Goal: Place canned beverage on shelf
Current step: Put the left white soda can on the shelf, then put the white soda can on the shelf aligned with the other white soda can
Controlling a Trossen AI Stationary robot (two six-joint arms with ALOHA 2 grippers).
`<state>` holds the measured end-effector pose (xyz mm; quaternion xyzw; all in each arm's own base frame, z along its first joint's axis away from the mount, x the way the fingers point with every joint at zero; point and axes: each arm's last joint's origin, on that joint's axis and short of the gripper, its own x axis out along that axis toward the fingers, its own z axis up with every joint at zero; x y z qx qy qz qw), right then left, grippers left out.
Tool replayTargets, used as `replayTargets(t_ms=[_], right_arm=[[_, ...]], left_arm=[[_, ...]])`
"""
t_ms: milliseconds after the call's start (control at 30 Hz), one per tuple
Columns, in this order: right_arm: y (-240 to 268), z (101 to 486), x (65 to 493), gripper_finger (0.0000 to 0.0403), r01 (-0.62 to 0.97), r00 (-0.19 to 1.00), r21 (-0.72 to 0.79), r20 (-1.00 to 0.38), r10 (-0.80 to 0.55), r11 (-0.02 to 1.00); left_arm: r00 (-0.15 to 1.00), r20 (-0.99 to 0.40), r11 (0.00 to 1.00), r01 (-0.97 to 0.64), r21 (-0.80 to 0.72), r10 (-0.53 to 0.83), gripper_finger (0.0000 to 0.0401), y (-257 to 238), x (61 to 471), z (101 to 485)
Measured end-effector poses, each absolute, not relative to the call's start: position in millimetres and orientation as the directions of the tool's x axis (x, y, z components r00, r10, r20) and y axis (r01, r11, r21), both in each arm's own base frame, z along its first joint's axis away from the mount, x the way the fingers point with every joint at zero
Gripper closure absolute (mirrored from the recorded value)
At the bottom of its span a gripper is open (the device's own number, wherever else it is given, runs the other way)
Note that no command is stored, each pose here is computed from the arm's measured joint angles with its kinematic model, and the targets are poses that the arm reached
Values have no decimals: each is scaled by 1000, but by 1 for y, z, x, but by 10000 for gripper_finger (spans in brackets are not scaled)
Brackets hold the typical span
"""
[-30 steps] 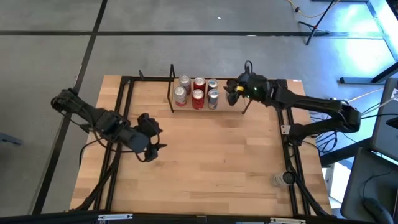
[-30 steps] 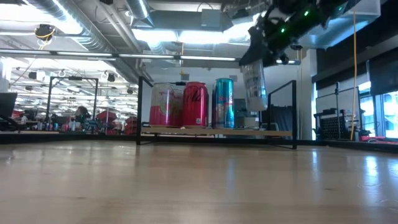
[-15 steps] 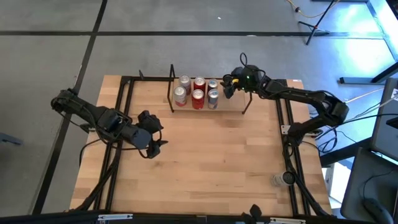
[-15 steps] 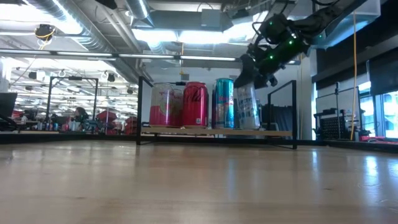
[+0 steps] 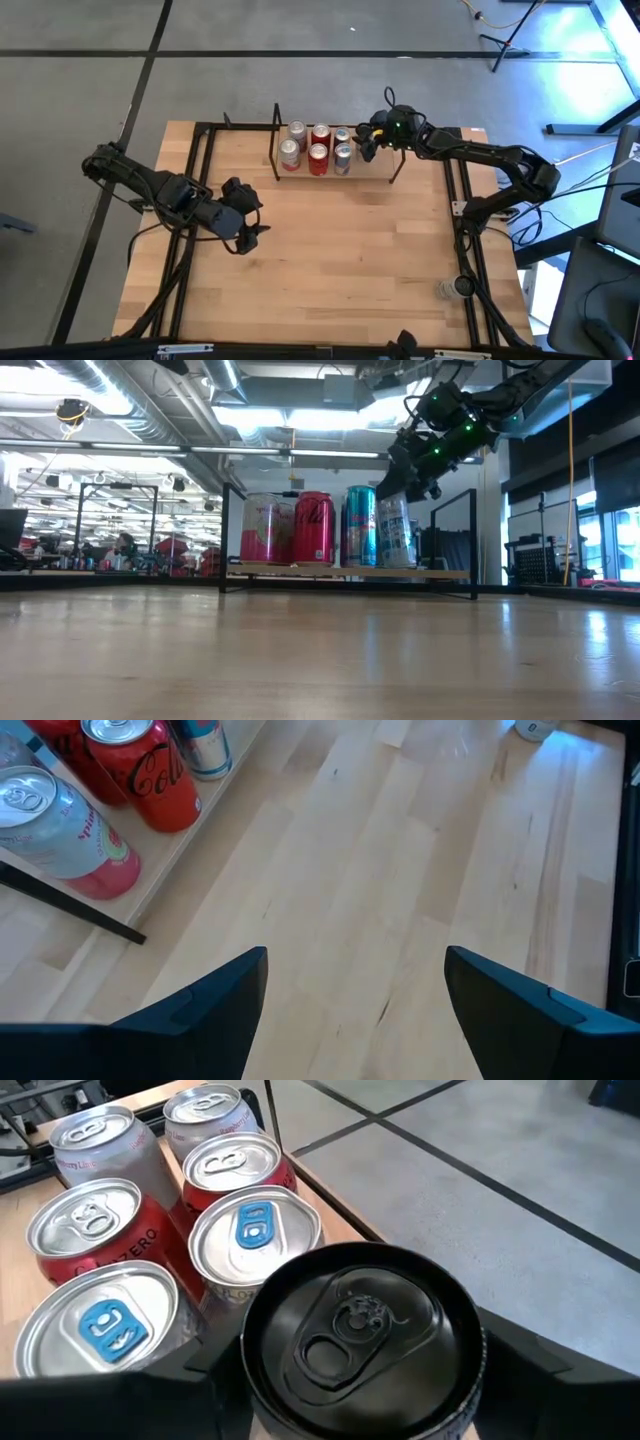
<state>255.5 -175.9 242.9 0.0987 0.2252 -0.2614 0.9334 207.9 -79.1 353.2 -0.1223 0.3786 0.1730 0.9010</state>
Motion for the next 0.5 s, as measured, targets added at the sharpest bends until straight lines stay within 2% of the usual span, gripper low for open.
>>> replayTargets(t_ms=[267,500], right_arm=[[-175,244,255,87,533,760,65,-473,-445,843],[-168,266,245,69,531,788,69,-408,-462,844]], left_arm=[[649,-737,915,-389,-109,188,110,-80,208,353],[649,-737,915,-389,-109,188,110,-80,208,353]])
